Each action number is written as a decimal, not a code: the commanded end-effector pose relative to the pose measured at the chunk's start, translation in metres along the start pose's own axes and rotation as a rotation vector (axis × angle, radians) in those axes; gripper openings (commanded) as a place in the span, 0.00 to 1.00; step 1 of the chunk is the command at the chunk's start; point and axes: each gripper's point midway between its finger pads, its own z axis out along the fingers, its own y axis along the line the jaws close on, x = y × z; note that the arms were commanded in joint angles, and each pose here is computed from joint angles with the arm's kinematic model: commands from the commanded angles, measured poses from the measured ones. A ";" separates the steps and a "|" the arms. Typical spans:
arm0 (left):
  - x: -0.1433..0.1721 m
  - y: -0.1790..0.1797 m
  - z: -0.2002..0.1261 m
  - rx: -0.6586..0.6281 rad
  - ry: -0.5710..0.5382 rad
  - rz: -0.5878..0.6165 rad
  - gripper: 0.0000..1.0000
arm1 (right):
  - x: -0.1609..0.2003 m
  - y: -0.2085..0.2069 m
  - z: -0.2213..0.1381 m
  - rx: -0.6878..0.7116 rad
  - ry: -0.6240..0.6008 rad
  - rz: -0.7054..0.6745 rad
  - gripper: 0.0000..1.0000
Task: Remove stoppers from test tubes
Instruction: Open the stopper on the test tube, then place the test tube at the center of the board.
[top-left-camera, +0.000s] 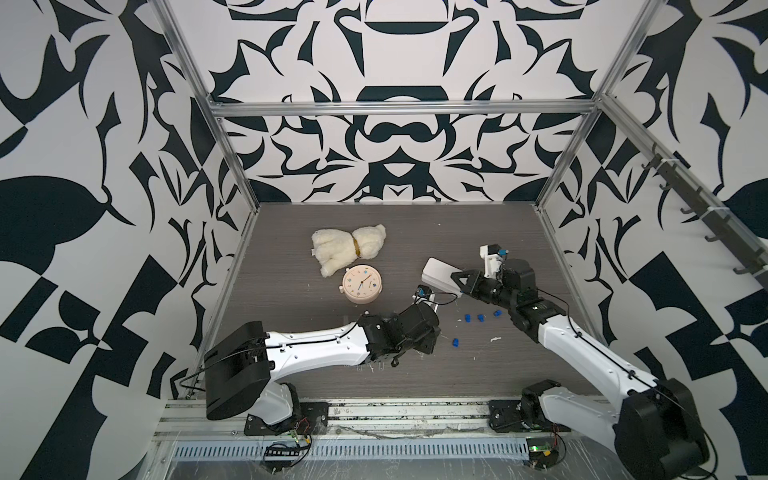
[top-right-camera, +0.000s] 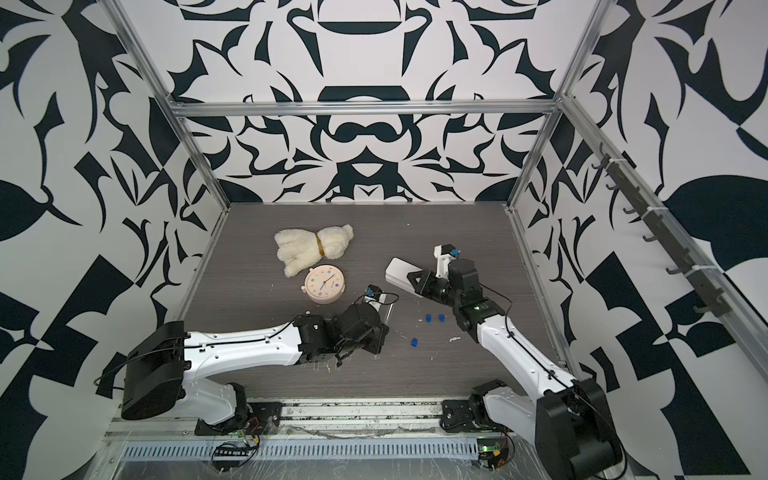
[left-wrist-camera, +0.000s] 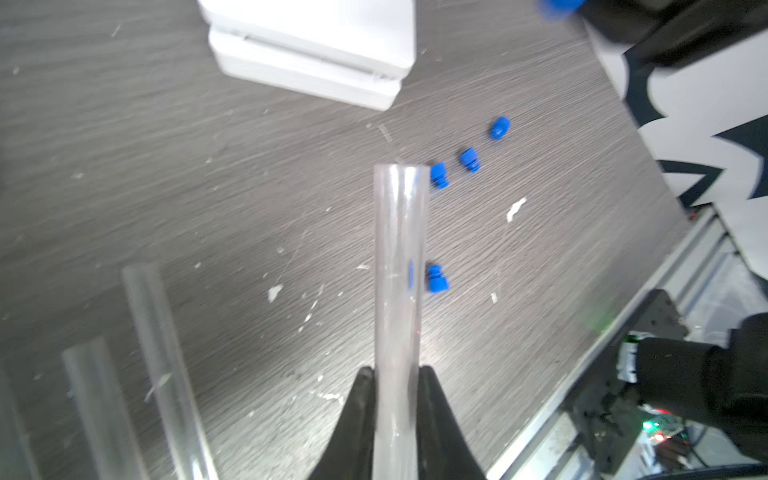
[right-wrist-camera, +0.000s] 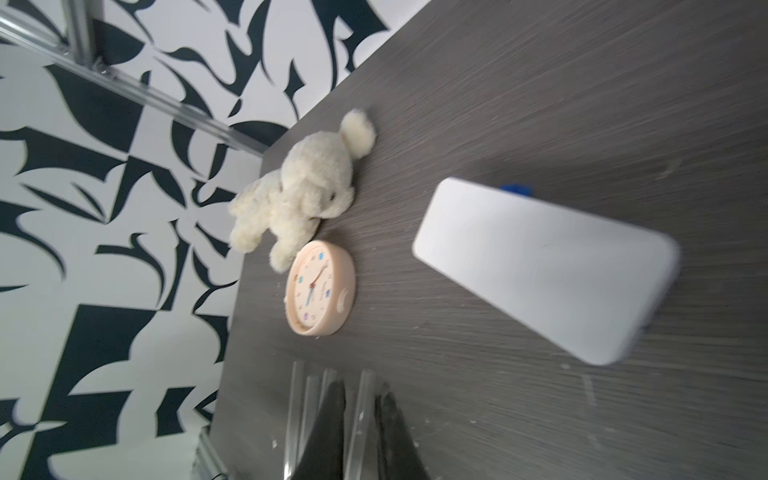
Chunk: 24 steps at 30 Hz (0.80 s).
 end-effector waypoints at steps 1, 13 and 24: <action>0.012 0.025 -0.002 -0.096 0.045 -0.027 0.19 | -0.031 -0.019 -0.019 0.135 -0.084 -0.081 0.00; 0.037 0.067 0.024 -0.237 0.188 -0.130 0.19 | -0.049 -0.099 -0.035 0.462 -0.191 -0.036 0.00; 0.046 0.078 0.044 -0.248 0.237 -0.150 0.20 | -0.043 -0.139 -0.020 0.568 -0.208 -0.012 0.00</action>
